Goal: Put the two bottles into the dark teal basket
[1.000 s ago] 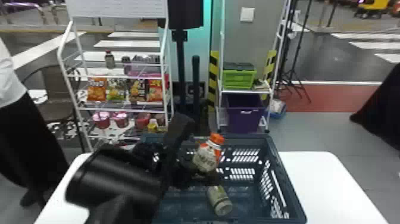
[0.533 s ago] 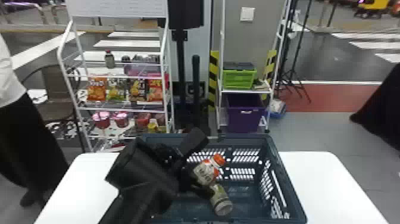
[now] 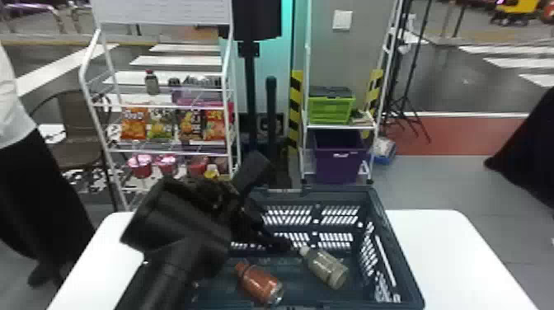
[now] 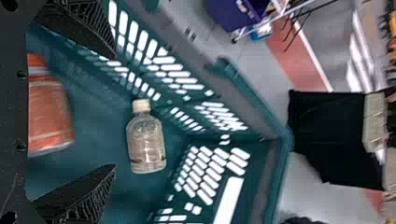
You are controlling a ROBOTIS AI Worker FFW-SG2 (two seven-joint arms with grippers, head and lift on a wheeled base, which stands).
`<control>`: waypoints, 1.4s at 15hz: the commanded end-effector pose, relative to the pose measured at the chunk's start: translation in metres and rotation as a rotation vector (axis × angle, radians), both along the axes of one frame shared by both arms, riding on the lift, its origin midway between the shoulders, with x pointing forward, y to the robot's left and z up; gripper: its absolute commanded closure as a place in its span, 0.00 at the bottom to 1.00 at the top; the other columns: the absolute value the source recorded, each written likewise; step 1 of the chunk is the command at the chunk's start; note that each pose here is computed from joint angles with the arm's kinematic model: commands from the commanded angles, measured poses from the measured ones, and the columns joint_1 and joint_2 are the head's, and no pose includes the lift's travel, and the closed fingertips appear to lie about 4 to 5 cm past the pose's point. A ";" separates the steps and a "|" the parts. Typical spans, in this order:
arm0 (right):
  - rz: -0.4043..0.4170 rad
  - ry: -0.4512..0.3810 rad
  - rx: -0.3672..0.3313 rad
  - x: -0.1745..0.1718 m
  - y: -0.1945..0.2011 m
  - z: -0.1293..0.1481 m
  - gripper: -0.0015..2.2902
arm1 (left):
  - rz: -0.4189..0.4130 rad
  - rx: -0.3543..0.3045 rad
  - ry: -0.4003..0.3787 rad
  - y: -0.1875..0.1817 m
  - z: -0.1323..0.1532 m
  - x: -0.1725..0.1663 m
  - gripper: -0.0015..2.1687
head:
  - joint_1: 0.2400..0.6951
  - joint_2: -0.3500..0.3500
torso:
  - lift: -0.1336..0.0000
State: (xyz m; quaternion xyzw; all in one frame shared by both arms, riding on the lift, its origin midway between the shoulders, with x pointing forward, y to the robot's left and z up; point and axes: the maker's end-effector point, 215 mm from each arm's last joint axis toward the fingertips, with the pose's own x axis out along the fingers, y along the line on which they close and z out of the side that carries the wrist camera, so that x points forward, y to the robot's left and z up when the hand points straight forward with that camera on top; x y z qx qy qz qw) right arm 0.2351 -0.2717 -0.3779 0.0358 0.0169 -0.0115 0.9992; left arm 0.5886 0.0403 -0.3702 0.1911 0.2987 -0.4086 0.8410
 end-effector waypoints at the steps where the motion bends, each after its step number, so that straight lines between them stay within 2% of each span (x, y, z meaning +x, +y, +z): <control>1: -0.001 -0.017 -0.004 -0.002 -0.001 0.009 0.01 | 0.110 -0.154 -0.065 0.028 0.057 -0.003 0.02 | 0.57 0.50 | 1.00; 3: 0.004 -0.027 -0.009 -0.002 -0.001 0.015 0.01 | 0.220 -0.287 -0.133 0.058 0.104 -0.022 0.02 | 0.57 0.50 | 1.00; 6: 0.013 -0.041 -0.012 -0.003 0.001 0.022 0.01 | 0.405 -0.389 -0.184 0.116 0.131 -0.076 0.02 | 0.57 0.50 | 1.00; 8: 0.016 -0.067 -0.017 -0.004 0.002 0.035 0.01 | 0.506 -0.416 -0.161 0.150 0.119 -0.119 0.02 | 0.57 0.50 | 1.00; 10: 0.040 -0.096 -0.021 -0.006 0.007 0.046 0.01 | 0.564 -0.430 -0.132 0.179 0.102 -0.167 0.03 | 0.57 0.50 | 1.00; 11: 0.053 -0.104 -0.025 -0.008 0.010 0.049 0.01 | 0.572 -0.428 -0.150 0.190 0.094 -0.186 0.03 | 0.57 0.50 | 1.00; 13: 0.071 -0.108 -0.023 -0.009 0.015 0.052 0.01 | 0.568 -0.400 -0.298 0.212 0.093 -0.207 0.04 | 0.57 0.50 | 1.00; 16: 0.096 -0.106 -0.026 -0.006 0.023 0.055 0.01 | 0.585 -0.400 -0.465 0.239 0.088 -0.237 0.04 | 0.57 0.50 | 1.00; 17: 0.105 -0.091 -0.020 -0.004 0.028 0.052 0.01 | 0.577 -0.390 -0.544 0.245 0.090 -0.250 0.04 | 0.57 0.50 | 1.00; 19: 0.120 -0.073 -0.006 -0.001 0.037 0.047 0.01 | 0.614 -0.400 -0.575 0.254 0.074 -0.270 0.04 | 0.57 0.50 | 1.00; 21: 0.131 -0.052 0.003 -0.002 0.044 0.040 0.01 | 0.607 -0.407 -0.668 0.244 0.068 -0.292 0.04 | 0.57 0.50 | 1.00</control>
